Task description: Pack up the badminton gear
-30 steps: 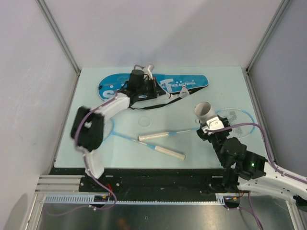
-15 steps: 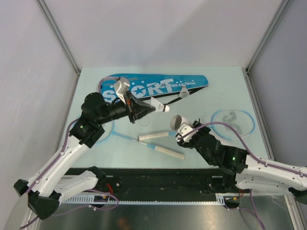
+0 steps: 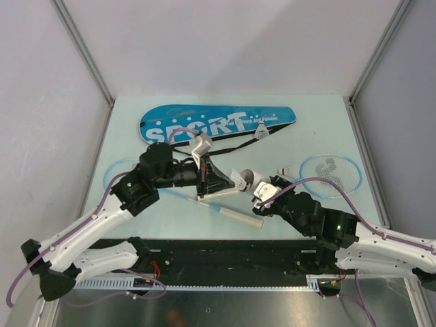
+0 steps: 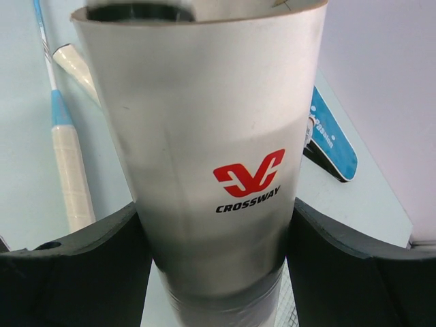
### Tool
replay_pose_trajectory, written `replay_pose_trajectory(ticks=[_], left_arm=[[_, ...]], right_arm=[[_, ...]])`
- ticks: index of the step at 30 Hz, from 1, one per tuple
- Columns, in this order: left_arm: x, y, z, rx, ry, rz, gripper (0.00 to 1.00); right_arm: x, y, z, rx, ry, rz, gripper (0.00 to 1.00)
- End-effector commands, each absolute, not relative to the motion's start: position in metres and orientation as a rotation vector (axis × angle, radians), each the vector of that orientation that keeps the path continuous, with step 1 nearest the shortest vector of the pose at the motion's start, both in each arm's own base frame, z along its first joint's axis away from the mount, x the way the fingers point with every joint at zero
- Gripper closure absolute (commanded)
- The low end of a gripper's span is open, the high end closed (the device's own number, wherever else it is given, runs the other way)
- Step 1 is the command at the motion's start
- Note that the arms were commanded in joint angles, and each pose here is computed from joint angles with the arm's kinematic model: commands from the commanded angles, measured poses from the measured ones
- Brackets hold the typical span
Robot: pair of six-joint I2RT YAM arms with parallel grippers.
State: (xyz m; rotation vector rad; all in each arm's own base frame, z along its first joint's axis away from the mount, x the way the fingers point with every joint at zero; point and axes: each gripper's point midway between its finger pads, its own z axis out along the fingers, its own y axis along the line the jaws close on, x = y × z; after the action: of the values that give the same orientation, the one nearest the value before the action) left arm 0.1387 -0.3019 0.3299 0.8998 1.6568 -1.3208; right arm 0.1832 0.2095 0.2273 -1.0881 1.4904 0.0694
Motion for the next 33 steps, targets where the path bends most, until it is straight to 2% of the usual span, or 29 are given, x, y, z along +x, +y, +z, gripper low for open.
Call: replay_pose_trajectory(ticks=[1, 6, 7, 8, 9, 11, 12, 14, 16, 18, 20, 23, 26, 29, 32, 33], left_arm=[[0.133, -0.32, 0.325, 0.956, 1.664, -1.307, 1.0], [0.129, -0.344, 0.326, 1.002, 1.694, -1.381, 1.0], [0.129, -0.346, 0.326, 0.996, 1.702, -1.398, 0.96], [0.128, -0.348, 0.329, 0.998, 1.685, -1.414, 0.89], [0.126, -0.347, 0.333, 0.998, 1.664, -1.424, 0.72], [0.124, -0.347, 0.338, 0.995, 1.628, -1.449, 0.52], [0.123, -0.348, 0.334, 0.997, 1.636, -1.456, 0.36], [0.122, -0.35, 0.335, 1.003, 1.628, -1.473, 0.24], [0.113, -0.349, 0.339, 1.027, 1.598, -1.519, 0.2], [0.109, -0.348, 0.348, 1.029, 1.536, -1.552, 0.08], [0.107, -0.342, 0.362, 1.004, 1.458, -1.557, 0.01], [0.13, -0.33, 0.377, 0.849, 1.435, -1.456, 0.0], [0.184, -0.31, 0.38, 0.562, 1.489, -1.264, 0.02], [0.229, -0.299, 0.367, 0.338, 1.568, -1.129, 0.15], [0.268, -0.298, 0.351, 0.181, 1.594, -1.001, 0.21], [0.285, -0.308, 0.327, 0.176, 1.643, -0.937, 0.23]], right_arm=[[0.179, 0.216, 0.261, -1.018, 1.429, 0.151, 0.73], [0.178, 0.217, 0.259, -1.021, 1.434, 0.152, 0.73], [0.177, 0.216, 0.259, -1.021, 1.435, 0.152, 0.74], [0.176, 0.216, 0.258, -1.021, 1.435, 0.154, 0.74], [0.176, 0.216, 0.259, -1.018, 1.435, 0.154, 0.74], [0.175, 0.215, 0.26, -1.013, 1.431, 0.157, 0.74], [0.175, 0.215, 0.26, -1.011, 1.431, 0.158, 0.74], [0.175, 0.213, 0.262, -1.003, 1.428, 0.159, 0.74], [0.175, 0.211, 0.264, -0.987, 1.431, 0.155, 0.75], [0.179, 0.204, 0.264, -0.957, 1.45, 0.121, 0.76], [0.181, 0.197, 0.264, -0.922, 1.468, 0.093, 0.76], [0.189, 0.179, 0.27, -0.809, 1.502, 0.026, 0.75], [0.198, 0.147, 0.279, -0.646, 1.535, -0.082, 0.75], [0.202, 0.11, 0.29, -0.468, 1.554, -0.189, 0.73], [0.2, 0.084, 0.301, -0.329, 1.555, -0.216, 0.73], [0.199, 0.079, 0.304, -0.299, 1.552, -0.209, 0.73]])
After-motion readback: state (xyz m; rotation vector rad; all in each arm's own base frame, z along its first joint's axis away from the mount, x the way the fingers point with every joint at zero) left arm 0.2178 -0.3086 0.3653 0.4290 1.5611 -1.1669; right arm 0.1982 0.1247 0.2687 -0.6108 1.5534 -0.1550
